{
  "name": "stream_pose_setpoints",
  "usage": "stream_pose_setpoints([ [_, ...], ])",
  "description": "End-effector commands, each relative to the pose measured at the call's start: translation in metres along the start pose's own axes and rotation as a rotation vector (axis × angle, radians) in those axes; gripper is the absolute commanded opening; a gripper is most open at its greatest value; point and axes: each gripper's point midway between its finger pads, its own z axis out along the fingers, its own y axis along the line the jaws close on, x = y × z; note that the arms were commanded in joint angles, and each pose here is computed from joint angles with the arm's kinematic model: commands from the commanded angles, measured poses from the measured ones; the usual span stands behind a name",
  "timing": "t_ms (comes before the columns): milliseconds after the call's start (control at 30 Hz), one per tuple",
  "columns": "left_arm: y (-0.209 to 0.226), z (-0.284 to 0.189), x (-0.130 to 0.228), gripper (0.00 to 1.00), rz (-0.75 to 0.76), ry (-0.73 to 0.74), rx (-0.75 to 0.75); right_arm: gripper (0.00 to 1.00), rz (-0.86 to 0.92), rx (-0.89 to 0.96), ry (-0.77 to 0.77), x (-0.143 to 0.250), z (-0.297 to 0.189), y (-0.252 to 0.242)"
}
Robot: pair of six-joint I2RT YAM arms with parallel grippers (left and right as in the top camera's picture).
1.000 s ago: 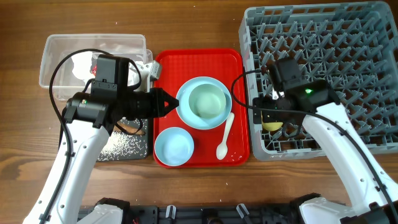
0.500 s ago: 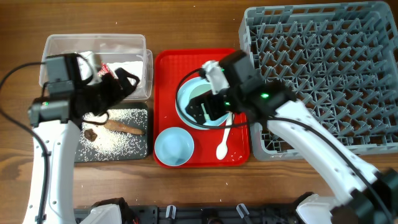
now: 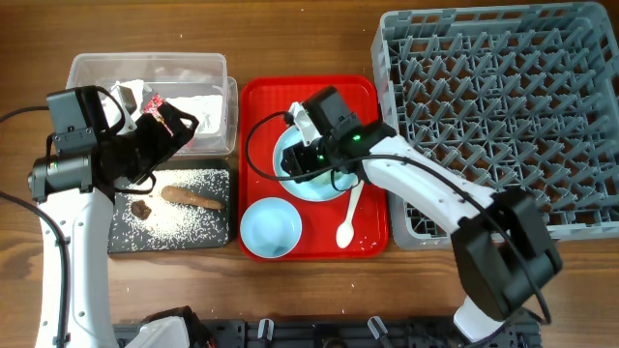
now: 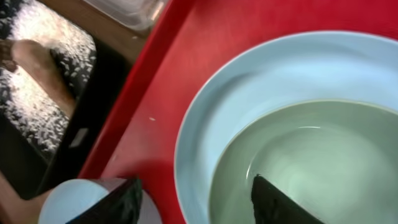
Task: Sort waste into correct bins and load items into the dishwasher rack
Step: 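Reach the right gripper to the green bowl on the plate and grasp, then lift the light-green bowl with the right gripper and place it in the rack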
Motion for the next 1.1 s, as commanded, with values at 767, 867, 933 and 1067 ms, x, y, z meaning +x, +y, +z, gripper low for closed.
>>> stream_pose_setpoints([
  [767,0.004,0.002,0.000,1.00,-0.015,0.004,-0.008,0.33,0.014,0.125,0.054,0.018,0.027,-0.030],
  [867,0.004,0.002,0.000,1.00,-0.014,0.004,-0.008,0.33,0.019,0.127,0.070,0.023,0.031,-0.032],
  [933,0.004,0.002,0.000,1.00,-0.014,0.004,-0.008,0.33,0.020,0.124,0.072,0.023,0.033,-0.032],
  [1067,0.004,0.002,0.000,1.00,-0.014,0.004,-0.008,0.33,0.021,0.126,0.080,0.025,0.033,-0.033],
])
